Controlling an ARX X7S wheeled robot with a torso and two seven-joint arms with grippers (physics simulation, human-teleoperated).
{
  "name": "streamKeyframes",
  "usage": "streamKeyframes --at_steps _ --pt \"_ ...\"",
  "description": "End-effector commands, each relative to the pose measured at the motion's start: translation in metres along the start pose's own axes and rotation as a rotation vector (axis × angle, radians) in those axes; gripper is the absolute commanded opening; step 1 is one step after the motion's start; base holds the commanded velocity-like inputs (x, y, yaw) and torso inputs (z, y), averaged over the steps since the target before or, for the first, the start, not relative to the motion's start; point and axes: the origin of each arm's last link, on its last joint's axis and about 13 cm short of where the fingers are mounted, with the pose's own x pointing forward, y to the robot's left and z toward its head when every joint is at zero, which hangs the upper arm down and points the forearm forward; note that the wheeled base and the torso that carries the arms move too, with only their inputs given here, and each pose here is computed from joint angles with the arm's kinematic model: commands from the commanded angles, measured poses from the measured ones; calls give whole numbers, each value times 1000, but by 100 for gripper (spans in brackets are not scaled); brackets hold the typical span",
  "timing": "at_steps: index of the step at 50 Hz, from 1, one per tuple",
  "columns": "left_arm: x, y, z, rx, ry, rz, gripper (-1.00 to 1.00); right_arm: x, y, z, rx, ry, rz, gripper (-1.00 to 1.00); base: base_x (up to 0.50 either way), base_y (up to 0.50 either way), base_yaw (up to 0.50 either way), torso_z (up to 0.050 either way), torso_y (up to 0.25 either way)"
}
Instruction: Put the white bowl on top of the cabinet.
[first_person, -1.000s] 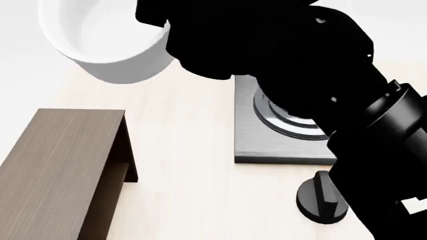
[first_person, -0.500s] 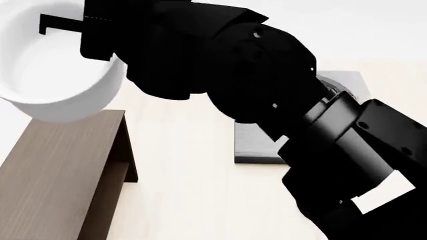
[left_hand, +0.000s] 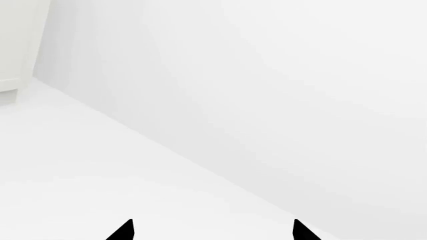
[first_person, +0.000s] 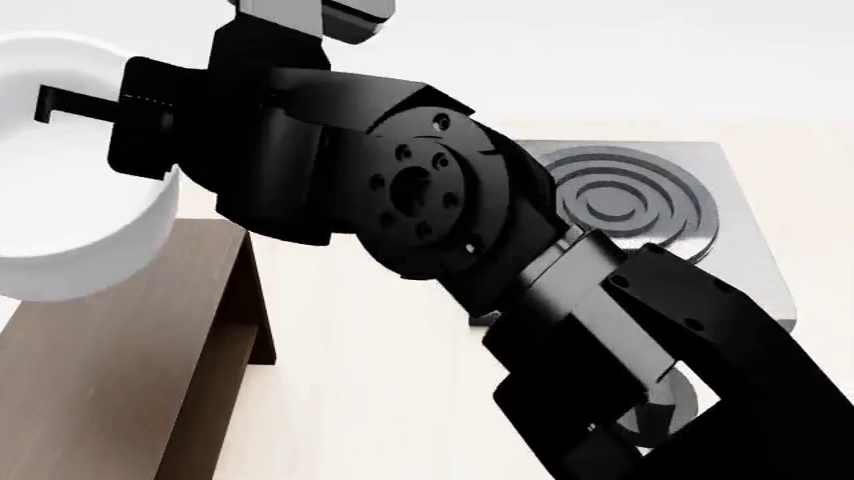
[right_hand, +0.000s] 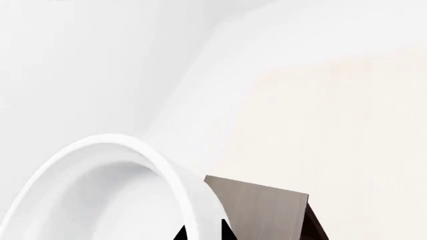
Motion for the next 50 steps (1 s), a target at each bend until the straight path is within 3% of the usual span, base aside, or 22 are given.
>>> streamKeyframes --at_steps 1,10,50 --pt "0 1 0 -5 1 -20 100 10 5 -1 82 -13 94 -100 0 0 0 0 0" --pt "0 0 0 -5 1 -20 100 21 -7 -7 103 5 68 -100 0 0 0 1 1" --pt "0 0 -1 1 -1 -25 100 32 -17 -25 92 80 14 -100 0 0 0 0 1"
